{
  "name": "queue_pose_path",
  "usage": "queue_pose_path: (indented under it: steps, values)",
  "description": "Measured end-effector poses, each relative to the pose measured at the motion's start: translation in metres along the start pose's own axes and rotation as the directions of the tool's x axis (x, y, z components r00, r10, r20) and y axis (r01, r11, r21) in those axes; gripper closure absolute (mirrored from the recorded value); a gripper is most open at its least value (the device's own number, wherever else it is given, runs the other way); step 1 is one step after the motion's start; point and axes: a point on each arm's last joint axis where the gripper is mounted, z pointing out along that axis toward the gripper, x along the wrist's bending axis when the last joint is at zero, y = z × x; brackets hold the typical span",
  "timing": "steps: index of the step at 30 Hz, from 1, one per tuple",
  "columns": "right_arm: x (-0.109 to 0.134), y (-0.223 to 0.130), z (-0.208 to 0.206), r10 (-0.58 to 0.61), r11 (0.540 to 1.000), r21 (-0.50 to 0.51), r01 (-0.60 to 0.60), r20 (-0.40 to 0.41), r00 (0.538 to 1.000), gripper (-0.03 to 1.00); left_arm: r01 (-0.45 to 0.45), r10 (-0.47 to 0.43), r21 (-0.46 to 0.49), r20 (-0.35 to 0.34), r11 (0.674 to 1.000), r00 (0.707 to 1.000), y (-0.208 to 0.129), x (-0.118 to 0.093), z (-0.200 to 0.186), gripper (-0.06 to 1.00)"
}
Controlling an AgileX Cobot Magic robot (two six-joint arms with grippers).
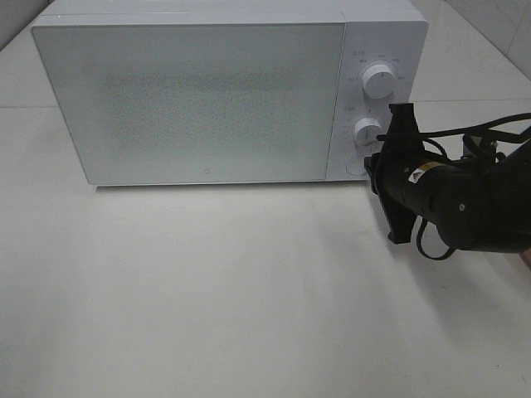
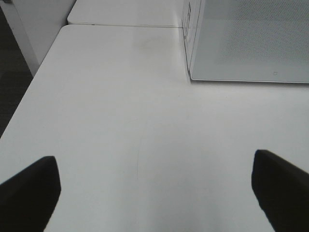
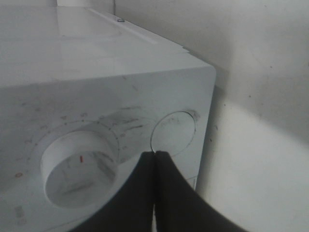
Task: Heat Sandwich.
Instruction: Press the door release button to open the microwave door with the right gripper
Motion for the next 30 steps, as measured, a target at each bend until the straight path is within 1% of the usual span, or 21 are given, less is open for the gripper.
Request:
queue_pose_path:
  steps: [13,20,30]
  values:
    - [-0.006,-0.006,0.022,-0.007,1.000,0.011,0.006,0.048,0.999,0.95,0.000,0.000,0.000,0.000,1.000,1.000,0.000,0.000,0.000,-0.05]
    - [-0.008,-0.008,0.036,-0.007,1.000,0.005,0.007,0.034,0.999,0.95,0.000,0.000,0.000,0.000,1.000,1.000,0.000,0.000,0.000,-0.05]
    - [-0.009,-0.006,0.038,-0.020,1.000,-0.021,0.020,-0.002,1.000,0.95,0.000,0.000,0.000,0.000,1.000,1.000,0.000,0.000,0.000,-0.05]
